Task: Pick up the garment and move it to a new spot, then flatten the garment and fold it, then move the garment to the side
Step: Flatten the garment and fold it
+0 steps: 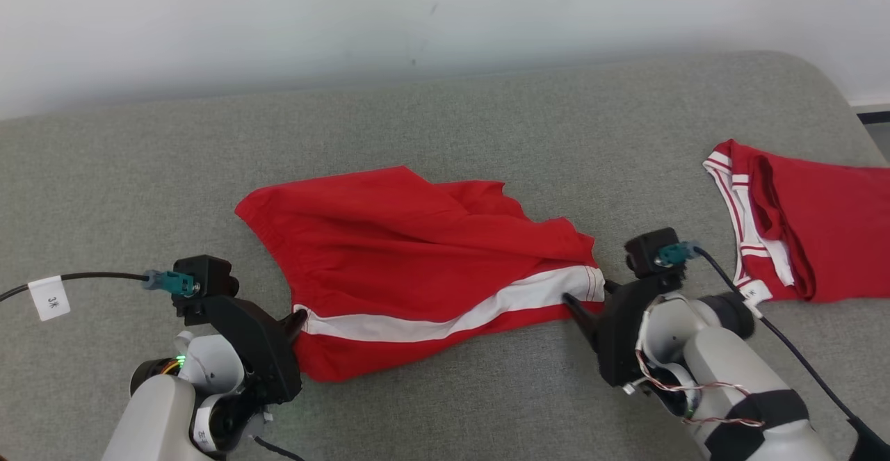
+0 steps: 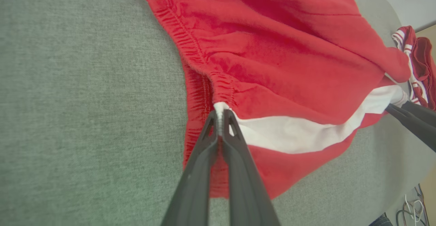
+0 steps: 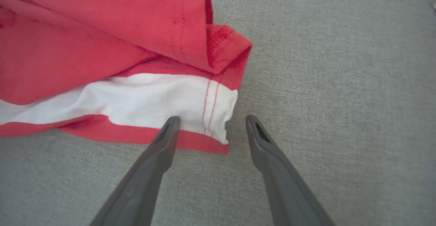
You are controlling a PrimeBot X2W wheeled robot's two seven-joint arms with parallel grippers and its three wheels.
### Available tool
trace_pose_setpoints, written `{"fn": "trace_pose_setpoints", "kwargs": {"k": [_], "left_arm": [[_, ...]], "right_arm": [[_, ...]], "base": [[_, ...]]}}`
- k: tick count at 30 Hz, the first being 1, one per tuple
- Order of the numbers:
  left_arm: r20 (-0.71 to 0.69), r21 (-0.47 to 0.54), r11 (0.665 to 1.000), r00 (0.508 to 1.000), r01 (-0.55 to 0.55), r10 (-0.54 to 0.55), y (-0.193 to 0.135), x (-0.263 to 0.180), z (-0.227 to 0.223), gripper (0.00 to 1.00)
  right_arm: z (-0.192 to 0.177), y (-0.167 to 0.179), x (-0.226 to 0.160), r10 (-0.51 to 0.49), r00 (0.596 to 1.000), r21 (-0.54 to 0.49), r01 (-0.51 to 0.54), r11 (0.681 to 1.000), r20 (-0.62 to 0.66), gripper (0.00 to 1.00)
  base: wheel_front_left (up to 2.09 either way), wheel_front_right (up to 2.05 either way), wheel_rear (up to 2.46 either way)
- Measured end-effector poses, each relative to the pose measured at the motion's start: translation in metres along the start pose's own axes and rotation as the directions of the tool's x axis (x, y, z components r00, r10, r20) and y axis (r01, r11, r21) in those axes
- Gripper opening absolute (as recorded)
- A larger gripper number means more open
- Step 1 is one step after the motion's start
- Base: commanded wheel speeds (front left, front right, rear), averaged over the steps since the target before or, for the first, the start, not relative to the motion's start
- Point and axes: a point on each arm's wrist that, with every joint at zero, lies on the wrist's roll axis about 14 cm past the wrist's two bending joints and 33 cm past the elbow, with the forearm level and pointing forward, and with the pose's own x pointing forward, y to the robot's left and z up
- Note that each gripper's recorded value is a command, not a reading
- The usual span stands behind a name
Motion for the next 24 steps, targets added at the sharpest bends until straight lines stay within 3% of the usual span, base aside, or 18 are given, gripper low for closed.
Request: {"fn": "trace_pose_setpoints", "kwargs": {"k": [2, 3, 4, 5, 6, 8, 13, 17, 19, 20, 21, 22, 24], "left_arm": [[0.002, -0.006, 1.0, 1.0, 0.003, -0.003, 0.0, 0.001, 0.001, 0.0], [0.002, -0.007, 1.0, 1.0, 0.003, -0.003, 0.001, 0.002, 0.001, 0.0], [0.001, -0.007, 1.0, 1.0, 0.002, -0.002, 0.001, 0.002, 0.001, 0.0], [0.002, -0.007, 1.0, 1.0, 0.001, -0.001, 0.002, 0.002, 0.001, 0.0], [0.006, -0.006, 1.0, 1.0, 0.0, 0.0, 0.003, 0.003, 0.002, 0.0], [0.02, -0.004, 1.0, 1.0, 0.001, -0.001, 0.003, 0.003, 0.005, 0.0], [0.071, -0.016, 1.0, 0.997, 0.011, -0.01, 0.001, 0.002, 0.016, 0.0], [0.111, -0.027, 1.0, 0.994, 0.016, -0.013, 0.002, -0.001, 0.026, 0.0], [0.138, -0.03, 0.999, 0.99, 0.017, -0.013, 0.003, -0.003, 0.032, 0.0], [0.142, -0.03, 0.999, 0.99, 0.017, -0.013, 0.003, -0.004, 0.034, 0.0], [0.143, -0.03, 0.999, 0.99, 0.016, -0.012, 0.003, -0.004, 0.034, 0.0], [0.144, -0.028, 0.999, 0.99, 0.016, -0.012, 0.003, -0.005, 0.034, 0.0], [0.146, -0.028, 0.999, 0.989, 0.018, -0.013, 0.003, -0.006, 0.034, 0.0]], "right_arm": [[0.004, 0.009, 0.004, 0.023, 1.0, -0.004, -0.023, 1.0, 0.009, 1.0], [0.006, 0.011, 0.006, 0.031, 0.999, -0.003, -0.031, 1.0, 0.015, 0.91], [0.008, 0.014, 0.007, 0.037, 0.999, -0.005, -0.037, 0.999, 0.016, 0.64], [0.008, 0.015, 0.008, 0.042, 0.999, -0.009, -0.042, 0.999, 0.019, 0.44], [0.008, 0.016, 0.009, 0.045, 0.999, -0.009, -0.045, 0.999, 0.019, 0.33], [0.008, 0.017, 0.009, 0.048, 0.999, -0.01, -0.047, 0.999, 0.021, 0.24], [0.012, 0.015, 0.008, 0.047, 0.998, -0.017, -0.047, 0.999, 0.04, 0.21], [0.017, 0.011, 0.004, 0.042, 0.997, -0.026, -0.041, 0.999, 0.057, 0.0], [0.02, 0.009, 0.002, 0.039, 0.997, -0.028, -0.037, 0.999, 0.07, 0.0], [0.021, 0.008, 0.0, 0.035, 0.997, -0.025, -0.034, 0.999, 0.075, 0.2], [0.022, 0.006, -0.001, 0.032, 0.996, -0.021, -0.031, 0.999, 0.08, 0.77], [0.022, 0.006, -0.002, 0.031, 0.996, -0.018, -0.03, 0.999, 0.081, 1.0], [0.018, 0.003, -0.003, 0.025, 0.997, -0.01, -0.024, 1.0, 0.073, 1.0]], "base": [[0.0, 0.0, 0.0], [0.0, 0.0, 0.0], [0.0, 0.0, 0.0], [0.0, 0.0, 0.0], [0.0, 0.0, 0.0], [0.0, 0.0, 0.0], [0.0, 0.0, 0.0], [0.0, 0.0, 0.0], [0.0, 0.0, 0.0], [0.0, 0.0, 0.0], [0.0, 0.0, 0.0], [0.0, 0.0, 0.0], [0.0, 0.0, 0.0]]}}
